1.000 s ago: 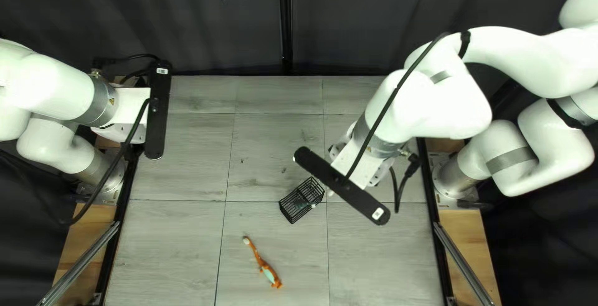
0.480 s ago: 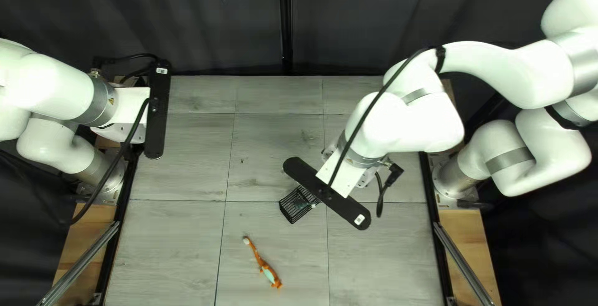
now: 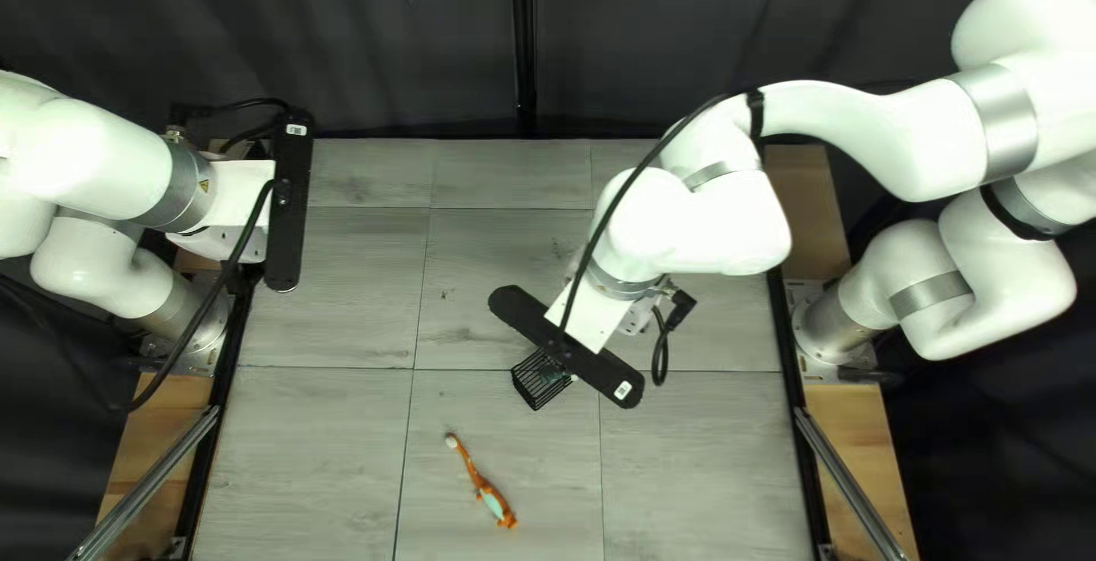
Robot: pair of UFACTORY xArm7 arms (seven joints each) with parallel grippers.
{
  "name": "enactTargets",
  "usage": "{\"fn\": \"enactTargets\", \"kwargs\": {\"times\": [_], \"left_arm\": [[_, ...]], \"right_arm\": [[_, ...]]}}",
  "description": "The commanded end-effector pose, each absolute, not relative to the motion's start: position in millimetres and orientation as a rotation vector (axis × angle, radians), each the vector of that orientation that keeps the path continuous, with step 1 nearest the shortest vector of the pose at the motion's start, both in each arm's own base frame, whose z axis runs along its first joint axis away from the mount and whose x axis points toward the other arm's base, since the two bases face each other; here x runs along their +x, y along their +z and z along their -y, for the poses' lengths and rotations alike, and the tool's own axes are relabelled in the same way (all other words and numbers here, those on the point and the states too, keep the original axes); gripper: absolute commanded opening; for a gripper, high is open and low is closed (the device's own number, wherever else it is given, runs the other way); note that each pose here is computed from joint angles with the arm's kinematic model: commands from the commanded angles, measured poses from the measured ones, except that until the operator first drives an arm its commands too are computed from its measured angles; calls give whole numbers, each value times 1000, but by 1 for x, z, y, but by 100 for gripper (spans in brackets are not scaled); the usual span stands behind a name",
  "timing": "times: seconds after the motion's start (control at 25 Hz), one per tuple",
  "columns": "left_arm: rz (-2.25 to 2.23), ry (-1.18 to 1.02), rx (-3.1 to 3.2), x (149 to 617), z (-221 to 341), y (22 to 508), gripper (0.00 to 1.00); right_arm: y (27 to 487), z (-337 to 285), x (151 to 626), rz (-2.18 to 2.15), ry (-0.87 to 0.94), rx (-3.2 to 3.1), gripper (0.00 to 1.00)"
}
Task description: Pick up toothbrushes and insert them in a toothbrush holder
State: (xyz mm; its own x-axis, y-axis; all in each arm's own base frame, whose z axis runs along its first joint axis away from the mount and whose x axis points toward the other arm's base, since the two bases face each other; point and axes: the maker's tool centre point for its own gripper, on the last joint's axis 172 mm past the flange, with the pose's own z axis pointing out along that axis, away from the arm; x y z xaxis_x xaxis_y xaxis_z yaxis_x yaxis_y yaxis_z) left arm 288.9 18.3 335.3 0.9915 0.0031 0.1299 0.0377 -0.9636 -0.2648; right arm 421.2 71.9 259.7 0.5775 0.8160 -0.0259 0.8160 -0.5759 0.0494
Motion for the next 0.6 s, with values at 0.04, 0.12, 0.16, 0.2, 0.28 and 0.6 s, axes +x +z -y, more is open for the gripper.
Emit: {"fn": "enactTargets", "kwargs": {"times": [0.04, 0.12, 0.16, 0.2, 0.28, 0.6], "left_arm": [[30, -186, -2865, 289, -18, 335, 100], [30, -186, -2865, 289, -18, 335, 100], [30, -186, -2865, 289, -18, 335, 100], [30, -186, -2865, 289, -18, 335, 100], [30, -186, -2865, 289, -18, 335, 100], [30, -186, -2865, 289, -18, 335, 100]], "right_arm": [[258, -74, 420, -1428, -7, 2743, 0], [256, -76, 421, -1433, -9, 2744, 0], [254, -77, 422, -1438, -11, 2744, 0], [252, -77, 422, -1442, -11, 2744, 0], [248, -78, 422, -1453, -10, 2745, 0], [242, -77, 422, -1464, -19, 2747, 0]]}}
